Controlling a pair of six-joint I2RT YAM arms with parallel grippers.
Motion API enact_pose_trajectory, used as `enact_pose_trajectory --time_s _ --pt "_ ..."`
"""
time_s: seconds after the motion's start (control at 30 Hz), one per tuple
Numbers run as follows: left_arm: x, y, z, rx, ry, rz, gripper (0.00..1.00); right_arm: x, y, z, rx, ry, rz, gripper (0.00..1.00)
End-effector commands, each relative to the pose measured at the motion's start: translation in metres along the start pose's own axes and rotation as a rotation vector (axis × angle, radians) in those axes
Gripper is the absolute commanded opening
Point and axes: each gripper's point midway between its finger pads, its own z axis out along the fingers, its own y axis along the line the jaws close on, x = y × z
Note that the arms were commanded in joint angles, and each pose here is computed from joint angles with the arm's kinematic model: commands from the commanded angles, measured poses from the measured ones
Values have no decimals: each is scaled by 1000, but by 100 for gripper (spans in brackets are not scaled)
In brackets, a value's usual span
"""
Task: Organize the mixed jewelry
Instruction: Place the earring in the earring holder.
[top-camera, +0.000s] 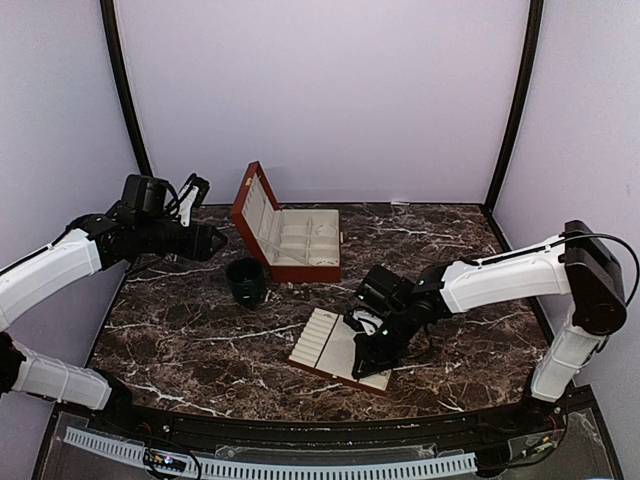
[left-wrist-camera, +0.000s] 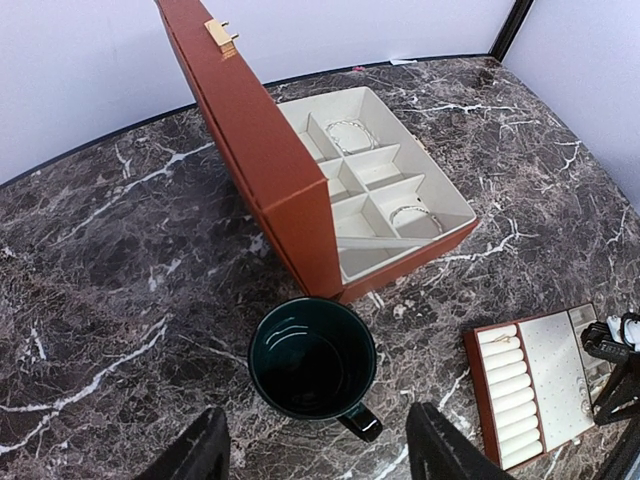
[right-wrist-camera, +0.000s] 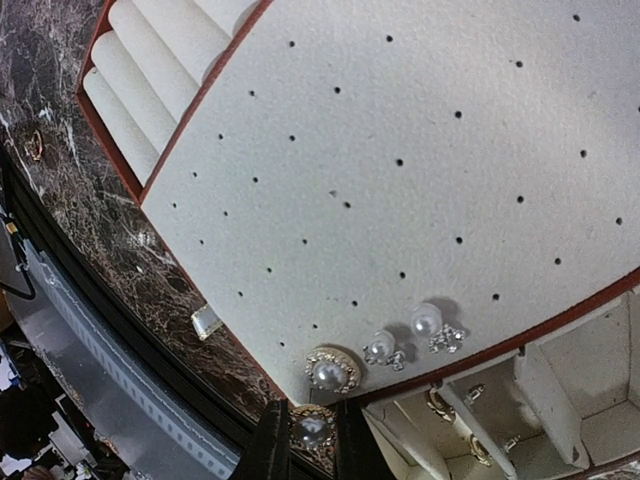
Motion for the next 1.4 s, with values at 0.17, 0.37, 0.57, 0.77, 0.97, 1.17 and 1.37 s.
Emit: enact_pose_trajectory --time_s 0.17,0.37,0.57,0.77,0.97,1.17,1.37 --pt "0 1 -9 -11 -11 13 62 -9 -6 7 40 -1 26 2" --pt "-1 1 -9 -10 -13 14 62 -8 -10 7 62 4 35 2" --pt "-1 2 -10 -14 -16 15 62 -11 -12 8 77 -2 42 2" --pt "-1 1 -10 -11 -16 15 62 -13 -14 8 93 -11 51 2" --pt "-1 1 -10 -11 -16 16 62 -13 -18 10 105 -19 69 2" --pt "-1 1 -10 -12 -16 15 62 -14 -19 13 108 -23 86 2" --pt "-1 1 -11 -12 -16 17 63 -10 -19 16 111 -7 87 1"
